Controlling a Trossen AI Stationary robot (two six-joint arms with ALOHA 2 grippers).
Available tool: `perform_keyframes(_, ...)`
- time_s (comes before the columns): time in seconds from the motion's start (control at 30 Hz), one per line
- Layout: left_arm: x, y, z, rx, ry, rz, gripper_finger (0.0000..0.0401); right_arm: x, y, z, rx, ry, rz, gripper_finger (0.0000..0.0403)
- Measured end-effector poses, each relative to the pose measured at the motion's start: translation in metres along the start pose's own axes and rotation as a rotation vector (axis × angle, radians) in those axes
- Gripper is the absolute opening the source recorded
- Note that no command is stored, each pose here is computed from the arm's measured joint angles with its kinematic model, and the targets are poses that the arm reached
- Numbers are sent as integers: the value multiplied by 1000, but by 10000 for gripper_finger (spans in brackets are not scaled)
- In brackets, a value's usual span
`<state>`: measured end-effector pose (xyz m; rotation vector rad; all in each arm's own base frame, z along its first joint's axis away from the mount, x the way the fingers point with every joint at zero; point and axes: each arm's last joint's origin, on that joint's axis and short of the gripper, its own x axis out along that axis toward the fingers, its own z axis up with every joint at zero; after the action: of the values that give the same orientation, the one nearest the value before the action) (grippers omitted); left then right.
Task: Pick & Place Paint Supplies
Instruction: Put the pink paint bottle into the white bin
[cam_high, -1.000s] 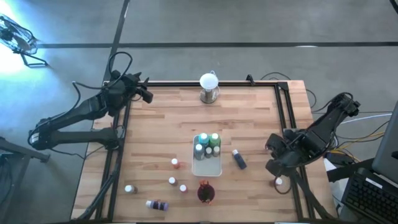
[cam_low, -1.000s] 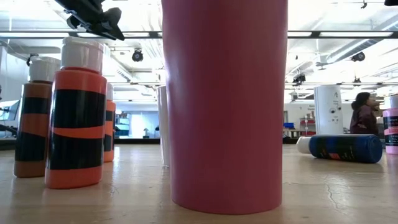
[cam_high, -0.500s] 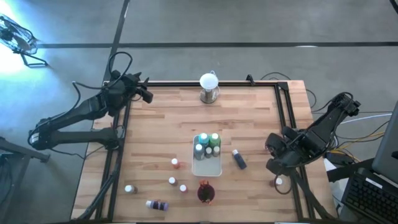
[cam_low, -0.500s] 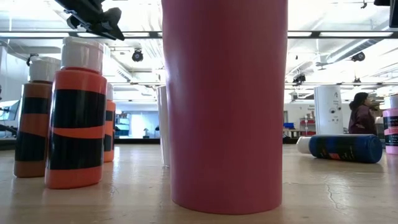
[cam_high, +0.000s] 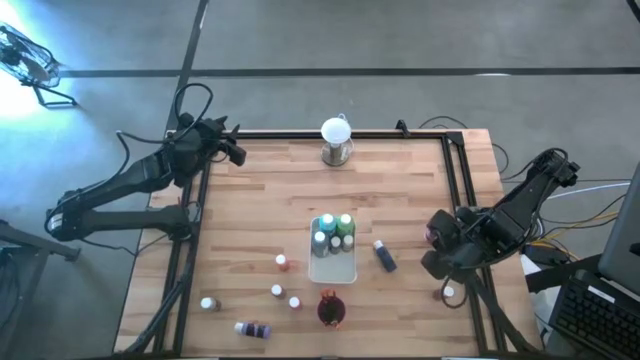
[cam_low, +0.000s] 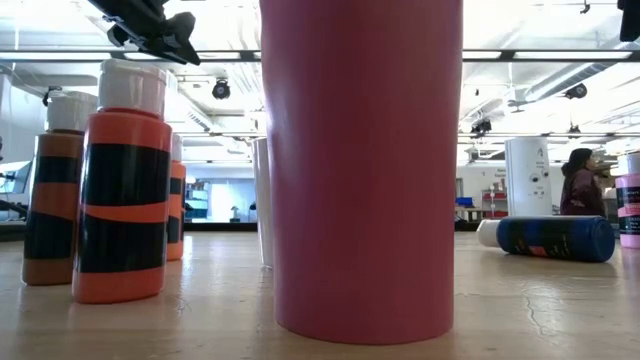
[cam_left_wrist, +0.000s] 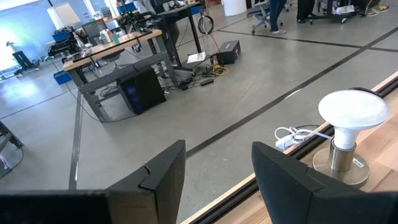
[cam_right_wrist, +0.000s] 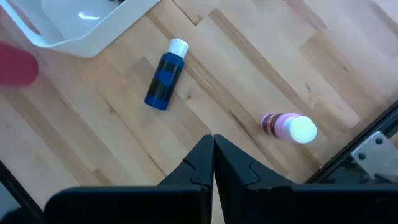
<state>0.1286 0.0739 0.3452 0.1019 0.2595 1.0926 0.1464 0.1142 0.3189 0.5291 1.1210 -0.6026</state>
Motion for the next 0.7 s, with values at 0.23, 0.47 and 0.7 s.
perform_keyframes(0.23,0,0,0,0,0,0,191,2,-1,6,30,-2,-8,11)
perform_keyframes(0.47,0,0,0,0,0,0,191,4,-2,14,-15,-62,-30,41)
perform_keyframes(0.7,0,0,0,0,0,0,191,7,0,24,-8,-137,-16,74)
